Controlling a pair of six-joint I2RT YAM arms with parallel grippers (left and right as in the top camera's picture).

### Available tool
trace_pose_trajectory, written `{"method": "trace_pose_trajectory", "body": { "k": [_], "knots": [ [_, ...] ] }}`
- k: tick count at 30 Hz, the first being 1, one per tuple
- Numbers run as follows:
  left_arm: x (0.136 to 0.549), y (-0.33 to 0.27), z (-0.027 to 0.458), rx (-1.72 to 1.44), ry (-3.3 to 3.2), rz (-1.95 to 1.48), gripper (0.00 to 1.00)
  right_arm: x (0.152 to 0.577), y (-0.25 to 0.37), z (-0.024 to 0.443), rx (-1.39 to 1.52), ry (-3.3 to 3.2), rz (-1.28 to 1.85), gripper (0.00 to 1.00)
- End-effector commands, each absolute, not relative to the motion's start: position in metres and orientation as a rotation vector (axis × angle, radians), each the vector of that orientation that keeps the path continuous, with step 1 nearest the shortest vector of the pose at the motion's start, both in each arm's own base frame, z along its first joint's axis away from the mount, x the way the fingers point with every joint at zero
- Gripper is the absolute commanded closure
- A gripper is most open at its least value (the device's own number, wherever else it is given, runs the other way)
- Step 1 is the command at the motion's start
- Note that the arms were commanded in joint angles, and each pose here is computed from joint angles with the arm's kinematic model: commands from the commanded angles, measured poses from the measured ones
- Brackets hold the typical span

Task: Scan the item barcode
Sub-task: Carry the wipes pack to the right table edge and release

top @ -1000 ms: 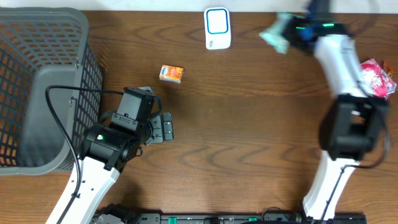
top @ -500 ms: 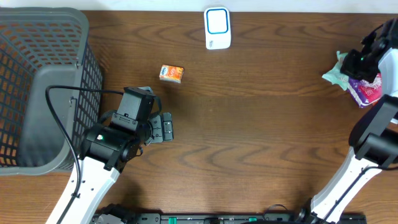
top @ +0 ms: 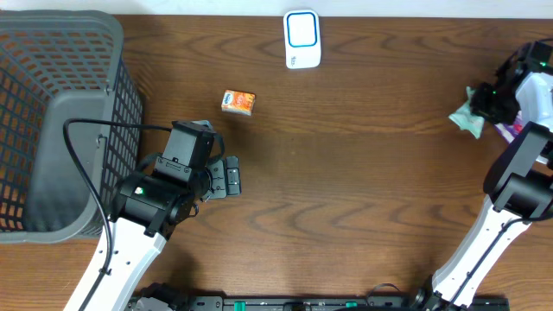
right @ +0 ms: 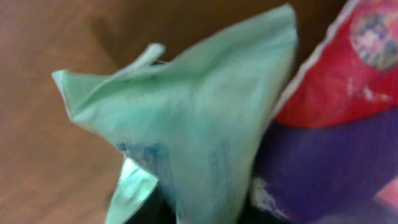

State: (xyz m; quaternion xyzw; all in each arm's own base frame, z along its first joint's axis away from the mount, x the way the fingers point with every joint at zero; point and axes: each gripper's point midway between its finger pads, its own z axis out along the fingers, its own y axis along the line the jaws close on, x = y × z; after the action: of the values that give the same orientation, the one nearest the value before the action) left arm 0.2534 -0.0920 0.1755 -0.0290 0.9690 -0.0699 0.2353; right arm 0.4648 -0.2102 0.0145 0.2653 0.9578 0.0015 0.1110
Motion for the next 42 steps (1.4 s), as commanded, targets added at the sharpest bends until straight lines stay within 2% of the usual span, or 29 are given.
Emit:
{"method": "trace_pose_trajectory", "body": {
  "k": [1, 2, 6, 7, 8, 10, 13, 16, 19, 29, 38, 42],
  "knots": [
    [0.254, -0.09, 0.175, -0.071, 2.659, -0.178, 0.02, 0.463, -0.243, 0.047, 0.835, 2.765, -0.15, 0.71],
    [0.254, -0.09, 0.175, -0.071, 2.659, -0.178, 0.02, 0.467, -0.241, 0.058, 0.827, 2.754, -0.128, 0.7],
    [0.254, -0.09, 0.175, -0.071, 2.659, -0.178, 0.02, 0.487, -0.22, 0.103, 0.766, 2.702, 0.031, 0.48],
    [0.254, -0.09, 0.175, -0.071, 2.659, -0.178, 0.02, 0.492, -0.211, 0.117, 0.741, 2.686, 0.083, 0.4],
    [0.254, -0.09, 0.175, -0.07, 2.659, -0.178, 0.02, 0.496, -0.202, 0.129, 0.716, 2.676, 0.13, 0.23],
    [0.254, -0.09, 0.175, -0.071, 2.659, -0.178, 0.02, 0.502, -0.18, 0.151, 0.664, 2.663, 0.227, 0.16],
    [0.254, -0.09, 0.175, -0.071, 2.659, -0.178, 0.02, 0.509, -0.111, 0.179, 0.529, 2.656, 0.533, 0.14],
    [0.254, -0.09, 0.175, -0.071, 2.659, -0.178, 0.02, 0.51, -0.053, 0.187, 0.42, 2.662, 0.779, 0.14],
    [0.254, -0.09, 0.175, -0.071, 2.659, -0.178, 0.02, 0.511, 0.003, 0.181, 0.299, 2.699, 0.888, 0.13],
    [0.254, -0.09, 0.175, -0.071, 2.659, -0.178, 0.02, 0.521, 0.2, 0.147, -0.278, 2.643, 0.908, 0.14],
    [0.254, -0.09, 0.175, -0.071, 2.659, -0.178, 0.02, 0.52, 0.332, 0.113, -0.342, 2.486, 0.75, 0.15],
    [0.254, -0.09, 0.175, -0.071, 2.659, -0.178, 0.02, 0.52, 0.357, 0.104, -0.317, 2.423, 0.667, 0.17]
  ]
}}
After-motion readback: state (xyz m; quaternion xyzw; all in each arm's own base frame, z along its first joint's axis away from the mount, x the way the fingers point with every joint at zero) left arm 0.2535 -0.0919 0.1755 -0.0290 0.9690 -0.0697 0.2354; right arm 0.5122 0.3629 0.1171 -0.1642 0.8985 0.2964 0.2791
